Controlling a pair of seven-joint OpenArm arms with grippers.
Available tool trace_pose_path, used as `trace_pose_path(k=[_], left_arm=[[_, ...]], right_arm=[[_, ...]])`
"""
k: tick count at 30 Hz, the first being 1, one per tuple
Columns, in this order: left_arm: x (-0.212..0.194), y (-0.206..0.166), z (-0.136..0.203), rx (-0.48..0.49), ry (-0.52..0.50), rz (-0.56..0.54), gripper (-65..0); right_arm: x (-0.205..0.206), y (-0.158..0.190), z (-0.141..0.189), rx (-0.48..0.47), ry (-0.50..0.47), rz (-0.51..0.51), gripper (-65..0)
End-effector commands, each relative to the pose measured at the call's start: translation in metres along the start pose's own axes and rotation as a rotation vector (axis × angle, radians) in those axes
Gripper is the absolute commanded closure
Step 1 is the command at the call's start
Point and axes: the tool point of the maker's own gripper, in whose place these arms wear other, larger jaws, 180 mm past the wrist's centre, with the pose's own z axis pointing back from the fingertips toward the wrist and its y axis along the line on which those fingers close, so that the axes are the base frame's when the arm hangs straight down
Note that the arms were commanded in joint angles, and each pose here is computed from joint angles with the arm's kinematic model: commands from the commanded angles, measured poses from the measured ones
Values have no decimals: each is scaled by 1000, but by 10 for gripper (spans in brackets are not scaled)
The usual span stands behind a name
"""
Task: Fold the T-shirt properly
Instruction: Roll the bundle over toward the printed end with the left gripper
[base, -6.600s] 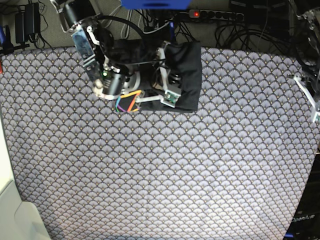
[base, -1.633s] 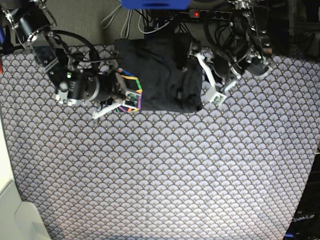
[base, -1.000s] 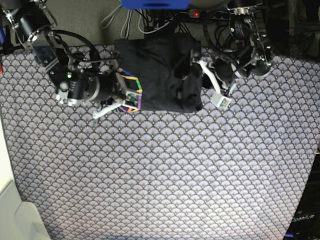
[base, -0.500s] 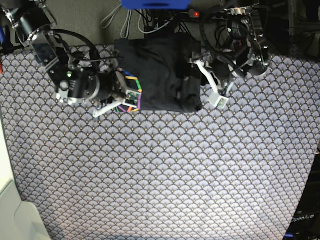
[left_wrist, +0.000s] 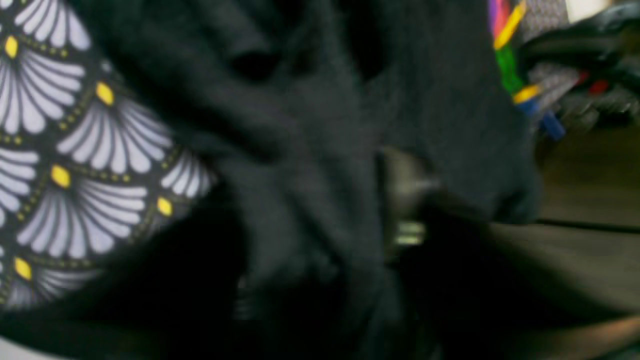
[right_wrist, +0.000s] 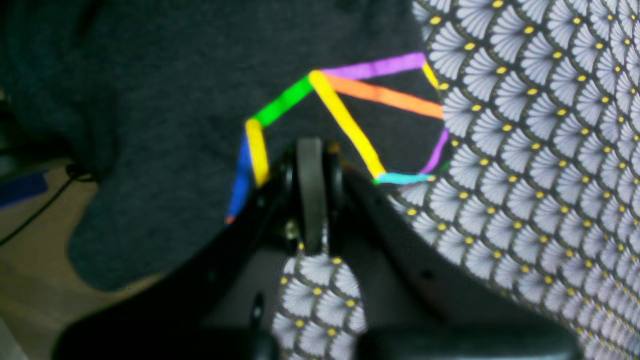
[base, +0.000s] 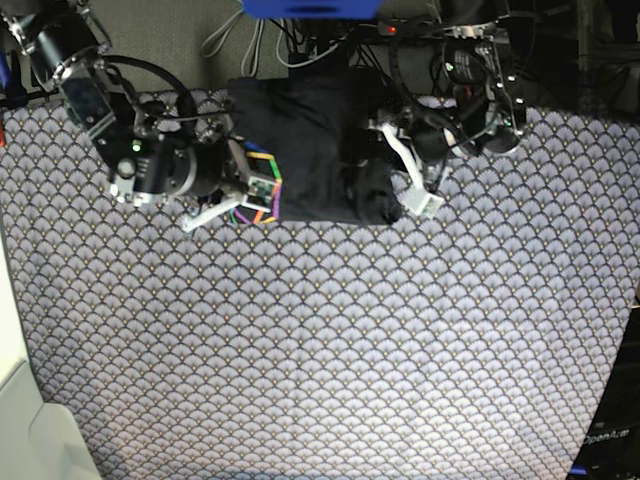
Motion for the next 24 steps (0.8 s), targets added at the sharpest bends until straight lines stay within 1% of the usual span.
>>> trace_pose_path(k=[1, 2, 3, 4, 5, 6, 8, 9, 12, 15, 17, 20, 22, 24], left_arm=[[-36, 8, 0, 48, 154, 12, -153], [-36, 8, 0, 49, 153, 13, -53], [-34, 9, 0, 50, 151, 10, 0], [-29, 8, -1, 51, 145, 0, 0], [-26, 9, 0, 54, 141, -5, -27], [-25, 11, 0, 58, 142, -1, -37], [-23, 12, 1, 66, 140, 6, -4], [-23, 13, 1, 68, 140, 13, 0], [-8, 14, 2, 85, 118, 19, -6], [-1, 16, 2, 94, 108, 30, -5], [16, 17, 2, 104, 82, 36, -5], [39, 17, 1, 118, 52, 46, -5], [54, 17, 1, 137, 64, 10, -5], [67, 9, -4, 145, 92, -50, -5]], right_arm=[[10, -9, 9, -29, -37, 18, 0], [13, -9, 11, -34, -46, 24, 0], [16, -9, 13, -40, -55, 30, 0], [17, -12, 16, -52, -60, 28, 0], [19, -18, 20, -72, -69, 25, 0], [19, -22, 25, -90, -77, 13, 0], [15, -33, 34, -131, -84, -17, 0], [13, -40, 39, -155, -87, -31, 0], [3, -64, 53, -231, -84, -82, 0], [-16, -86, 70, -311, -72, -153, 0], [-33, -98, 83, -367, -60, -215, 0], [-50, -108, 96, -418, -44, -267, 0], [-62, -112, 103, -446, -33, -299, 0], [-73, -114, 110, -471, -20, -329, 0]])
